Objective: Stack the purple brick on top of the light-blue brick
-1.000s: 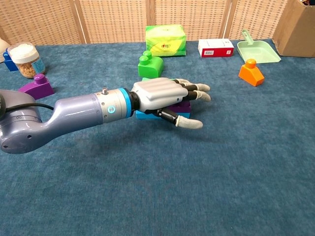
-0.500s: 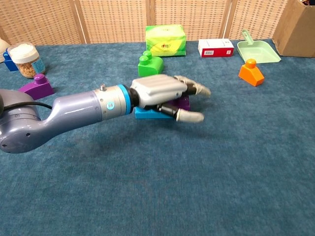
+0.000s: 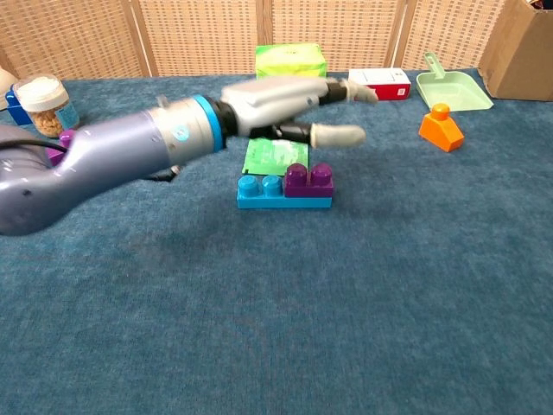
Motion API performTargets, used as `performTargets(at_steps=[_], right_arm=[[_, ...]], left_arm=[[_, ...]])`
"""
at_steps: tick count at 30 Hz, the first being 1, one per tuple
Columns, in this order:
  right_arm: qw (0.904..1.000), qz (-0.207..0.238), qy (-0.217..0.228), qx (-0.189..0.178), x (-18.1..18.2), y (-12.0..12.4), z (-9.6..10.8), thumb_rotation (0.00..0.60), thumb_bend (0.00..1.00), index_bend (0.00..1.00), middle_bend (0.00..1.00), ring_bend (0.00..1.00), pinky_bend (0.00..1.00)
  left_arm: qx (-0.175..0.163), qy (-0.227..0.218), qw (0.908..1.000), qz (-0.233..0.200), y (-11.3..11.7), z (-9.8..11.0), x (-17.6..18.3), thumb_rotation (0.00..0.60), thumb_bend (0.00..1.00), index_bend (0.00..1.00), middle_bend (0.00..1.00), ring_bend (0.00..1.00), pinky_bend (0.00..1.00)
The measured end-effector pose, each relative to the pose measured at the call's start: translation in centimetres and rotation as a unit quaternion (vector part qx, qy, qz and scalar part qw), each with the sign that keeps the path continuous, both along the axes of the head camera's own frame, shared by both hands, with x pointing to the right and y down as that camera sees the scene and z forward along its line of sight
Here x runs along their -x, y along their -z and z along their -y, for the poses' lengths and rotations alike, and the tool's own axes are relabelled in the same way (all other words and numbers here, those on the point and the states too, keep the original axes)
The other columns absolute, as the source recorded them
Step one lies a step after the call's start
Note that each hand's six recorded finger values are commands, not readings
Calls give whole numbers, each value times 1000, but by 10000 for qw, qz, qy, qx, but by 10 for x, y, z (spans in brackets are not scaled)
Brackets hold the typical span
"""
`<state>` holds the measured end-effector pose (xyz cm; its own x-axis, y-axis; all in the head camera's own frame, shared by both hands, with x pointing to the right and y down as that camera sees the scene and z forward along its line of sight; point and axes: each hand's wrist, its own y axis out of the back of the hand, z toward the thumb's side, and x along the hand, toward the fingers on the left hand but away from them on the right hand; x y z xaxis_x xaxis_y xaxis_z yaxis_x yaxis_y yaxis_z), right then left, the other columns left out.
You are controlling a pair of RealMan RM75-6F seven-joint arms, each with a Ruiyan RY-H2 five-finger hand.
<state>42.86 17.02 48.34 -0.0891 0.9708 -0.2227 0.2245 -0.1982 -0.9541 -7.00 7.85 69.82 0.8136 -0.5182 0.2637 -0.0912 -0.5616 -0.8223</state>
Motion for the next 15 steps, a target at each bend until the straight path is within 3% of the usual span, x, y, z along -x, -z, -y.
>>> performTargets(at_steps=[8,15], right_arm=[[9998,-114,120,64,-1,-10,15,539,132,362,224,0,7],[9988,-350,300,191,3,-23,27,536,144,319,196,0,6]], left_arm=[[-217,392,9990,40,40,17,62,0,126,68,0,0,0],[-418,1169,9911,482,94,8,163,0,129,72,0,0,0]])
